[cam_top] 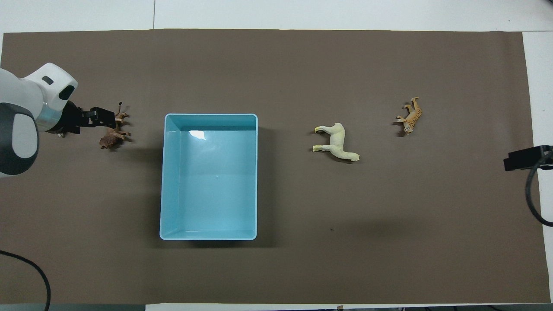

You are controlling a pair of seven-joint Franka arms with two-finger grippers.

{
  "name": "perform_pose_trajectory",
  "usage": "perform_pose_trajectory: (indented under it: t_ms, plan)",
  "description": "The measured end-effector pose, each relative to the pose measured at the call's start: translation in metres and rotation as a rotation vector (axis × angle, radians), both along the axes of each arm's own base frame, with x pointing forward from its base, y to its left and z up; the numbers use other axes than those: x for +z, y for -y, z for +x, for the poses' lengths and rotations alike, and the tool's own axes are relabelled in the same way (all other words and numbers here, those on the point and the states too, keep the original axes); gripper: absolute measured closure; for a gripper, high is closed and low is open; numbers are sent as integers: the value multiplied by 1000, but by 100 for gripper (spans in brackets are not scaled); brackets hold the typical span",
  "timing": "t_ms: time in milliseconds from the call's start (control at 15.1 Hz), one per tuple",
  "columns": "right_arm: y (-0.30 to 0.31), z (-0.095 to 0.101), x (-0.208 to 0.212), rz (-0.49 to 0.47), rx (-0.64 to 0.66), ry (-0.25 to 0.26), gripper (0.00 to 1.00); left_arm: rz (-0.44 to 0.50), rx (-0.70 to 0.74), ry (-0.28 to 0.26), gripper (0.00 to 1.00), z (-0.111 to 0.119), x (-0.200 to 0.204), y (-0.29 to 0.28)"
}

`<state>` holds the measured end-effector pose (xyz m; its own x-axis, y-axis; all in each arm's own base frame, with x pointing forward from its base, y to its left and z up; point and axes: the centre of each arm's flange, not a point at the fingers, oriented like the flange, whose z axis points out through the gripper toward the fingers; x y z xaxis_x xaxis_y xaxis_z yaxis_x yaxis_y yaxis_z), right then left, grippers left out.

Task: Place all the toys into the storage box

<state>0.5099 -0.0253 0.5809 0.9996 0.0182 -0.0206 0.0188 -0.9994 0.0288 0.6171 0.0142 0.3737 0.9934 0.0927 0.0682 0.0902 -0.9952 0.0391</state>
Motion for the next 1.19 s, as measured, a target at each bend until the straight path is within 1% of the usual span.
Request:
perform_pose_trajectory:
  t_ms: [133,199,398,464,597,796,929,995,1128,1194]
  plan:
    - [-17,14,-40,0,16,15,0,3,11,-1,0,4,-29,-7]
    - [-29,24,-60,1,-6,22,0,4,18,-2,0,5,-43,-6]
    - [-45,56,-118,6,-135,36,0,2,37,-3,0,7,-69,-2]
    - [-44,64,-134,7,-172,35,0,1,39,4,0,7,-73,-1]
    - [-37,71,-152,6,-233,18,0,2,40,4,0,5,-84,1]
    - [-24,71,-150,21,-331,15,0,0,42,-2,33,9,-76,1]
    - [-27,72,-144,39,-400,18,0,-3,41,-31,58,14,-64,2]
    - [-33,73,-140,45,-434,25,0,-6,39,-44,69,17,-59,3]
    - [-56,75,-132,49,-466,37,0,-29,61,-69,69,21,-48,14]
    - [-61,76,-130,50,-470,40,0,-38,79,-92,69,23,-39,23]
